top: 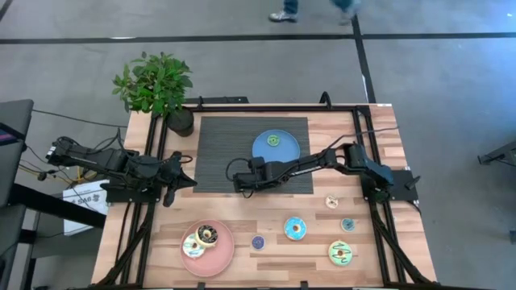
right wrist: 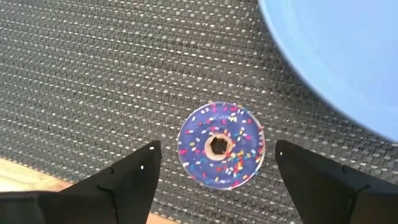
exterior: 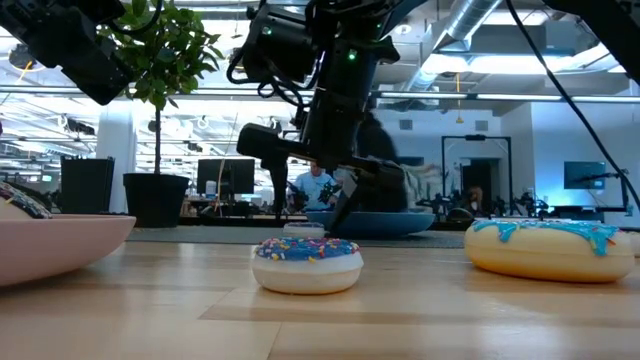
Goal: Pick & Place donuts
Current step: Put the top small purple donut on the blue plate
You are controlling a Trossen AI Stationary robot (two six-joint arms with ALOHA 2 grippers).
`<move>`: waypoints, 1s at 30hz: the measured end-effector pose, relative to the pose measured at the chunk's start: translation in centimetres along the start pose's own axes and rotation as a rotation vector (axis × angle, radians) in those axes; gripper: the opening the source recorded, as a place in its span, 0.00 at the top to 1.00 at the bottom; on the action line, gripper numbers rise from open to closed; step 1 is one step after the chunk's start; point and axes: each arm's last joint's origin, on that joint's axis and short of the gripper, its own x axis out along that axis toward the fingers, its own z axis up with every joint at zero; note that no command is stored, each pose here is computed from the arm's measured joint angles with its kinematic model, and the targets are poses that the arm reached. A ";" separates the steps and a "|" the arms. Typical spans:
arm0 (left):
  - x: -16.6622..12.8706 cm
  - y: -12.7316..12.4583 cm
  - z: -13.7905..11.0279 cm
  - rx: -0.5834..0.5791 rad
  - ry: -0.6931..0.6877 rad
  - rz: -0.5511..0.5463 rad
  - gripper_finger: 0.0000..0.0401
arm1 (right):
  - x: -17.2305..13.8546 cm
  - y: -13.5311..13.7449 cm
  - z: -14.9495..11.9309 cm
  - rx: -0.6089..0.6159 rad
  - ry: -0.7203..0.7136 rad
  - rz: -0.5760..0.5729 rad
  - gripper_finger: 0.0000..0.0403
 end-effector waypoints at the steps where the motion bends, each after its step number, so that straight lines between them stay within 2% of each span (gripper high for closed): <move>1: 0.0 0.0 0.0 0.000 -0.001 -0.001 1.00 | 0.0 0.0 0.0 -0.008 0.002 -0.003 0.24; 11: 0.0 0.0 0.0 0.000 -0.002 0.003 1.00 | 0.3 0.0 0.4 -0.029 0.048 0.020 0.24; 17: 0.0 0.0 0.0 -0.001 -0.003 0.002 1.00 | 0.3 -0.1 0.6 -0.031 0.004 0.003 0.24; 20: 0.0 0.0 0.0 -0.001 -0.002 0.002 1.00 | 0.4 -0.1 0.8 -0.025 0.048 0.011 0.24; 30: 0.0 0.0 0.0 -0.001 -0.002 0.002 1.00 | 1.1 -0.2 0.5 -0.030 0.074 -0.001 0.35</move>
